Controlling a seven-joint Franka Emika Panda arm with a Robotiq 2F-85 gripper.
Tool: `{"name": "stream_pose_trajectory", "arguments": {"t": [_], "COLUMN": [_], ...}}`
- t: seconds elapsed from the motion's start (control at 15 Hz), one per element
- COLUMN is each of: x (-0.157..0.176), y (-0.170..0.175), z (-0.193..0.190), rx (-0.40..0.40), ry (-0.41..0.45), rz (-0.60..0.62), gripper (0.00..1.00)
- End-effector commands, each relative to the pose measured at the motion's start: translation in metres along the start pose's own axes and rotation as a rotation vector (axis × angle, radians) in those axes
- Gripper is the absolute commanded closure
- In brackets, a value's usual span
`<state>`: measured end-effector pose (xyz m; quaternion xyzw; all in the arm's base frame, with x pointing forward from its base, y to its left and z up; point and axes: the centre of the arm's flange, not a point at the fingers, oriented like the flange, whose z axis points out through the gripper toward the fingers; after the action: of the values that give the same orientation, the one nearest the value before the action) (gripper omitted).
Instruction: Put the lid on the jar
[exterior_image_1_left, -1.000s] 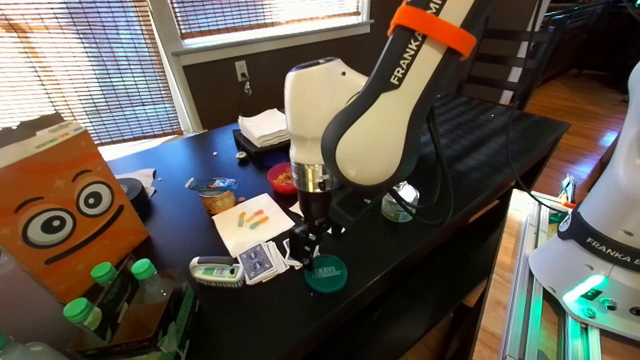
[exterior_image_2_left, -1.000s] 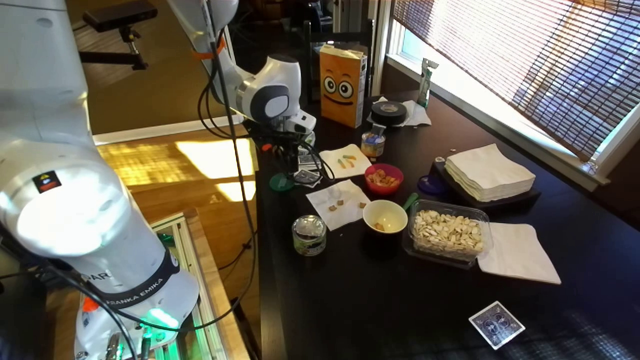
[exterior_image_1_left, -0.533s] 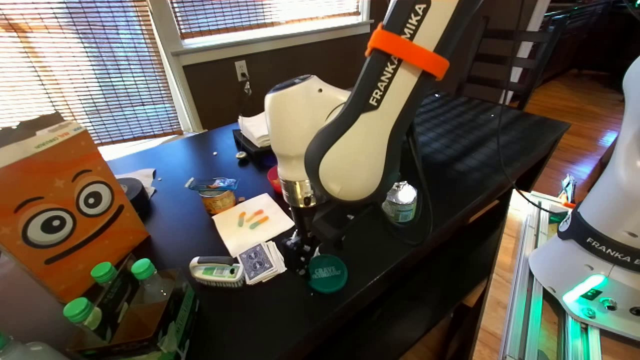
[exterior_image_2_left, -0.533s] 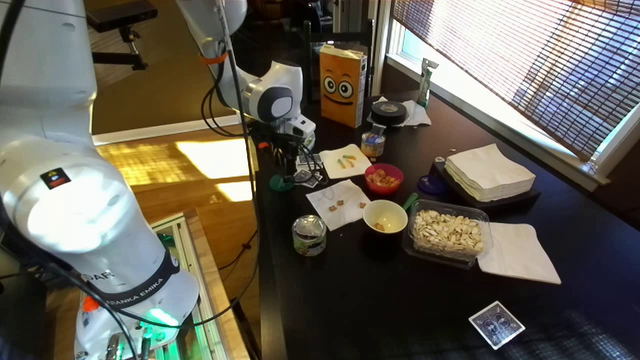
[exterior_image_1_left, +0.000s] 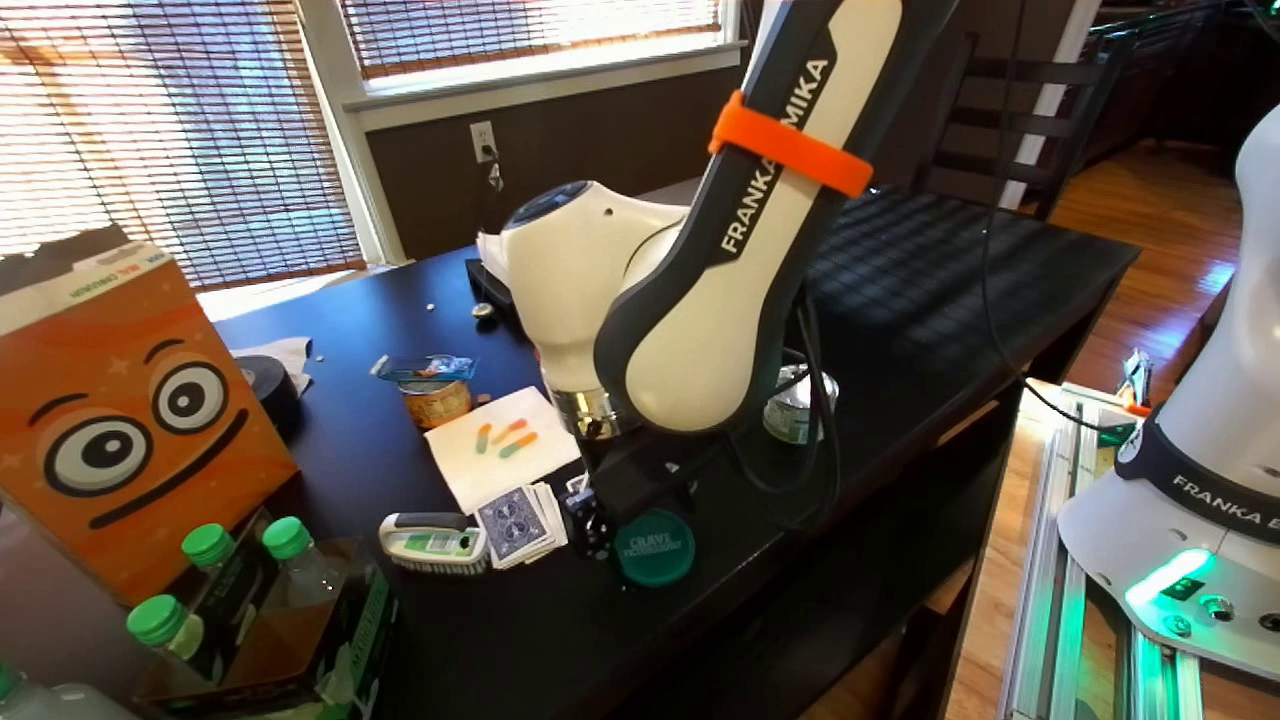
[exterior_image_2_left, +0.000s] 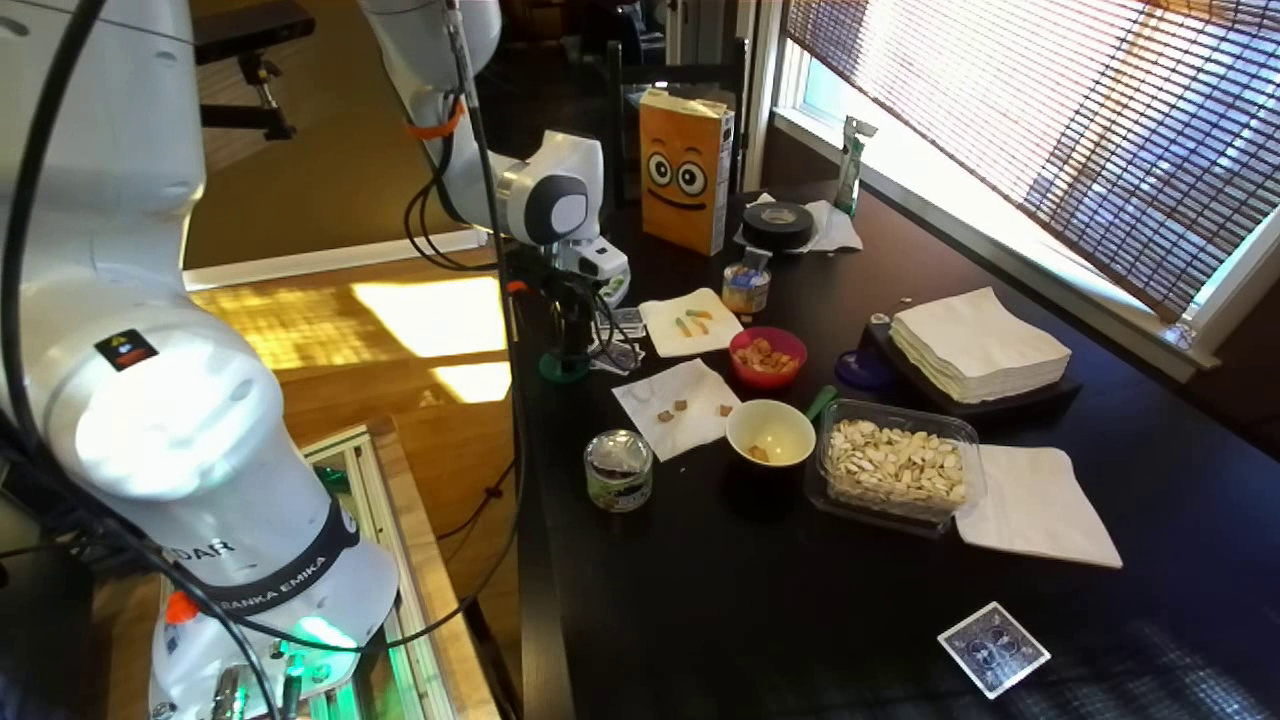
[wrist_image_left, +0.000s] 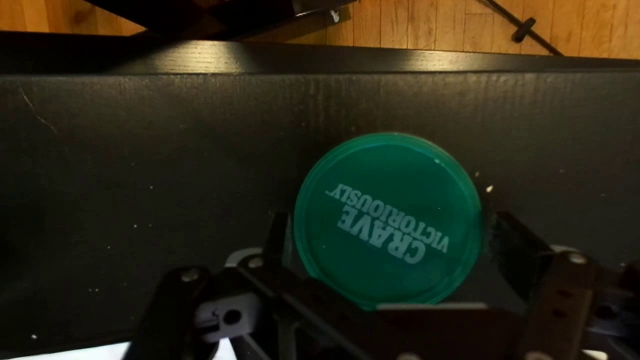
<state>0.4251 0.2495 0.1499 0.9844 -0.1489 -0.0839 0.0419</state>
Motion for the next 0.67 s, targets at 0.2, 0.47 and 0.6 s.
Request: {"name": "stream_pose_trajectory", "arguments": {"t": [0.2,0.47,0.6], "x": [0.010,0.014,0.017], "y": [-0.013,-0.011,-0.011], "z": [0.005,0.010,0.013], "rx": [-0.041,-0.069,-0.079], "ry": [0.005,-0.010,-0.011], "rz": [0.072,0.104,0.110], "gripper": [0.00,0.00,0.00]}}
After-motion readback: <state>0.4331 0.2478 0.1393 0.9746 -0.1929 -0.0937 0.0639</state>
